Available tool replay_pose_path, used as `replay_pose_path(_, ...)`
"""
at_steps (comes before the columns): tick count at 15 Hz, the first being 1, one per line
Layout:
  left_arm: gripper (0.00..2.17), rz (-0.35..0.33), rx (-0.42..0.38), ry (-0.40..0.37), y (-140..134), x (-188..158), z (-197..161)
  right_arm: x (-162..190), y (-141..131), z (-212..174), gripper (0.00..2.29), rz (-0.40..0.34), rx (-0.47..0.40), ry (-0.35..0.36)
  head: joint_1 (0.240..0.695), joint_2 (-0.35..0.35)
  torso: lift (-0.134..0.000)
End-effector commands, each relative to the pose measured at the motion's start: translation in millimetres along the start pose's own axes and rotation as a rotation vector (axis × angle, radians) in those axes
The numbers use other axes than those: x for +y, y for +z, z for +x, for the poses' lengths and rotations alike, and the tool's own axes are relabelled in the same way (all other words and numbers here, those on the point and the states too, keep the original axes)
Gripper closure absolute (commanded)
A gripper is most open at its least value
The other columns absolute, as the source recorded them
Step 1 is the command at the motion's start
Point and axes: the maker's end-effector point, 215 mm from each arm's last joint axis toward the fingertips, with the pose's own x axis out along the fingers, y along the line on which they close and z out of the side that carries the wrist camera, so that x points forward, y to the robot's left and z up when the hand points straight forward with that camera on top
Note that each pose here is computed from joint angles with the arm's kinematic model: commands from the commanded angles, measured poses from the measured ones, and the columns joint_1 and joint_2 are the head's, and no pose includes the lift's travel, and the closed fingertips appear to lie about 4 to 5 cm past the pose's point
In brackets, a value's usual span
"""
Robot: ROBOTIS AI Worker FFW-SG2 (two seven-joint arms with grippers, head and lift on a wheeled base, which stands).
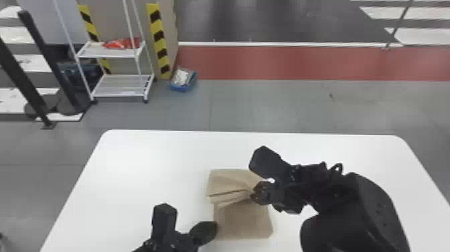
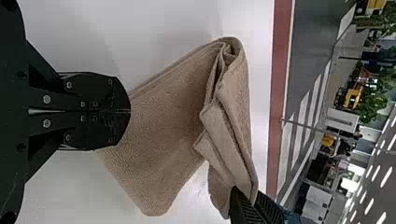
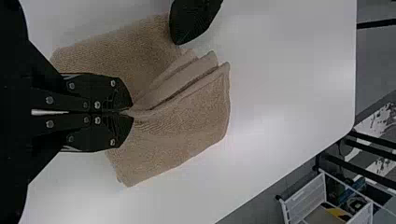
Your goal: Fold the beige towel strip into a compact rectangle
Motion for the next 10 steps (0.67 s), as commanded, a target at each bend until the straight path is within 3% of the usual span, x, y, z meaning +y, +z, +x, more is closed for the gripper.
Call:
replay_pose_path(1, 1.71, 0.0, 0.0, -0.001, 0.1, -0.4, 0.1, 17.0, 9.0, -9.2, 1.43, -0.003, -0.026, 0.022, 0.695, 0.018, 0.0)
replay_pose_path(3, 1.71, 0.002, -0.002, -0.002, 0.5, -2.2, 0.3, 36.1, 9.3, -6.6, 1.43, -0.014, -0.027, 0.052, 0.695, 0.028, 0.0)
replay_pose_path(8, 1.71, 0.007, -0.004, 0.002, 1.2, -4.3, -0.8, 57.6, -33.5, 17.4, 1.43, -0.054, 0.06, 0.103, 0.695, 0.035, 0.0)
replay_pose_path(10, 1.71, 0.001, 0.002, -0.007, -1.8, -8.0, -0.7, 58.0, -37.5, 19.1, 1.43, -0.061, 0.061, 0.102, 0.695, 0.027, 0.0)
